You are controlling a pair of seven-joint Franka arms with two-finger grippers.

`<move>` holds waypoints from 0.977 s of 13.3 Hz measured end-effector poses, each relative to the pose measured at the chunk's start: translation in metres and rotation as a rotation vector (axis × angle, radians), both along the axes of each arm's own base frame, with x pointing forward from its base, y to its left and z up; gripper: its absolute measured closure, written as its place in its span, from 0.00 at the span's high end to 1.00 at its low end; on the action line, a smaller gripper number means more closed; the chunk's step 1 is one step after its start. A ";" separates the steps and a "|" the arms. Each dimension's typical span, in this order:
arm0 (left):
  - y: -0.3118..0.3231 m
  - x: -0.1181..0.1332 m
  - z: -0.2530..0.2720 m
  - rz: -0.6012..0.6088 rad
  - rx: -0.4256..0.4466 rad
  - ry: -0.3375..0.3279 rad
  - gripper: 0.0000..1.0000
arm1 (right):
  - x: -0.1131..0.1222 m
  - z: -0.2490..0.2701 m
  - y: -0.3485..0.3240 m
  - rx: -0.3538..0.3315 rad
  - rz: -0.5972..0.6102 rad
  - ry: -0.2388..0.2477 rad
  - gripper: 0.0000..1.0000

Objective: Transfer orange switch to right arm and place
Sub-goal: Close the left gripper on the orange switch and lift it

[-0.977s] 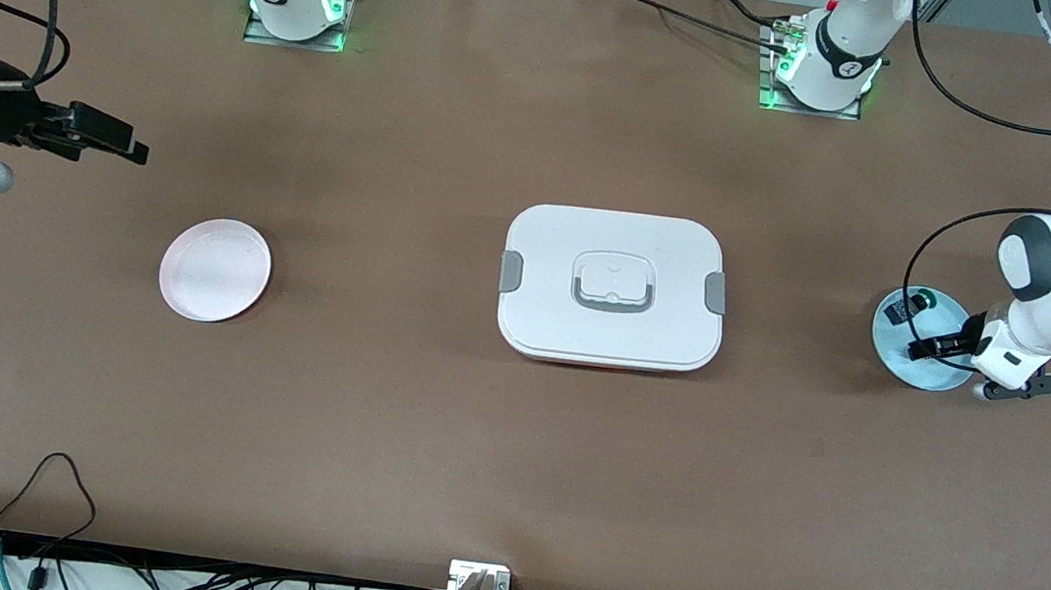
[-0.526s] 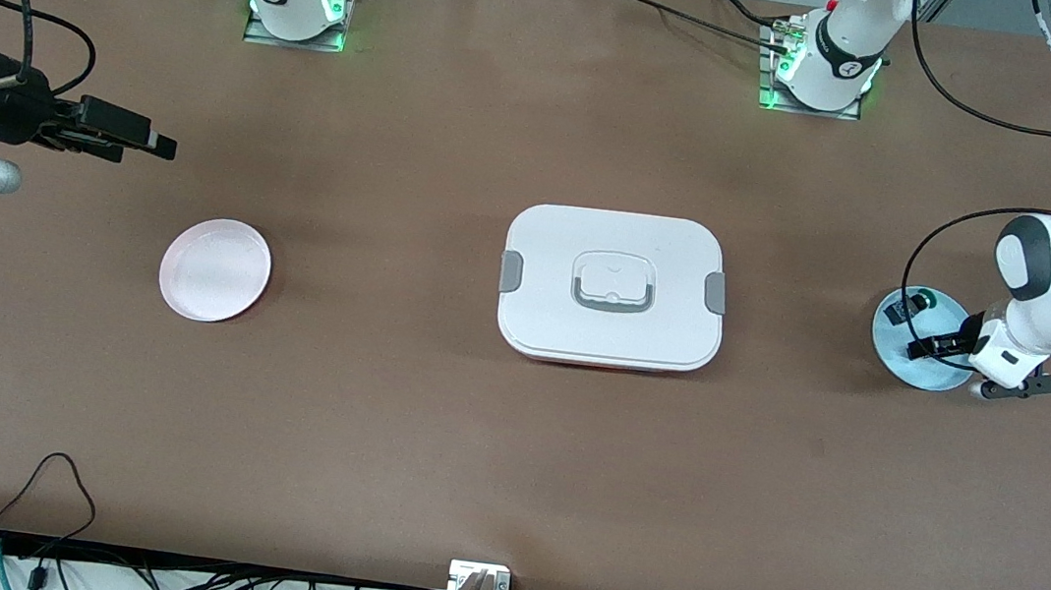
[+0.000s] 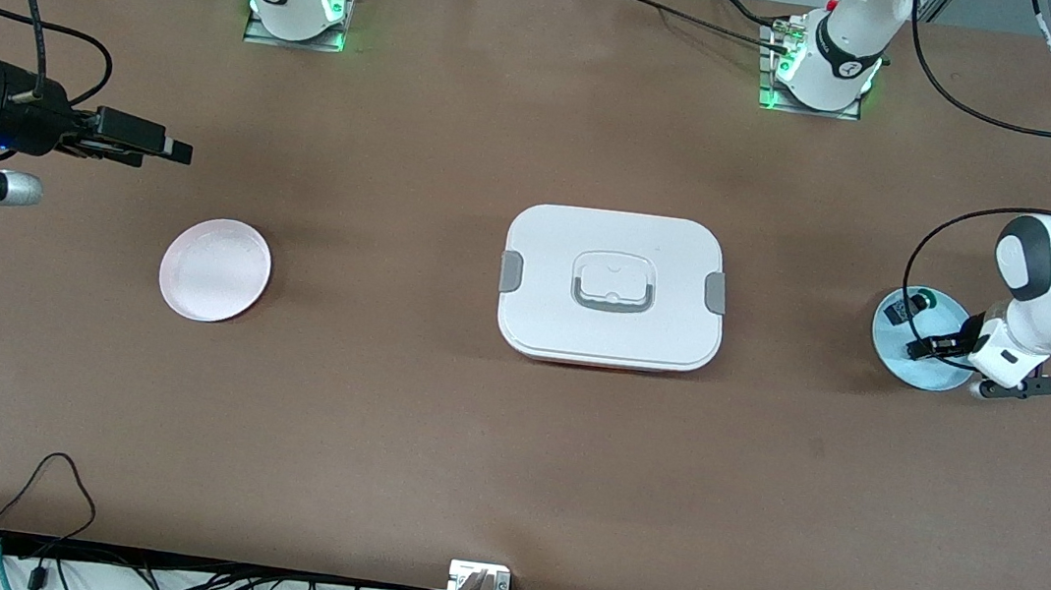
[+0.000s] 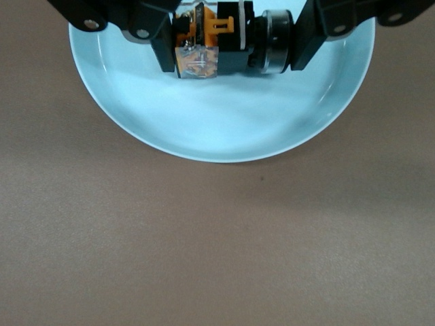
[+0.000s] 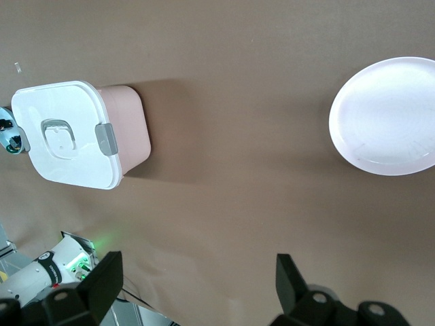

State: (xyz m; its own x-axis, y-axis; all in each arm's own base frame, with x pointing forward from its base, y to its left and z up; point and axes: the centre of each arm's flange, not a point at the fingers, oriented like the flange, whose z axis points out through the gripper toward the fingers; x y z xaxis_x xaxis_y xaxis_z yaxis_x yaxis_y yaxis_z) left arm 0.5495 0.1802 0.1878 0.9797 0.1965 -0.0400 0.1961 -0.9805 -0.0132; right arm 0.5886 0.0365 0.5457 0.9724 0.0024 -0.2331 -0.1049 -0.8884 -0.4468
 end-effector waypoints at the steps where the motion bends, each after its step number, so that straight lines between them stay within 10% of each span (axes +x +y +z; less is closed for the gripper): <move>1: 0.002 0.000 0.000 -0.026 0.000 -0.002 0.73 | -0.001 -0.002 0.000 0.001 0.000 0.005 1.00; 7: -0.019 0.040 0.042 -0.188 0.007 -0.109 0.73 | -0.004 -0.014 0.011 0.117 -0.018 0.048 1.00; 13: -0.167 0.079 0.168 -0.398 -0.161 -0.295 0.73 | -0.004 -0.016 0.037 0.419 -0.080 0.094 1.00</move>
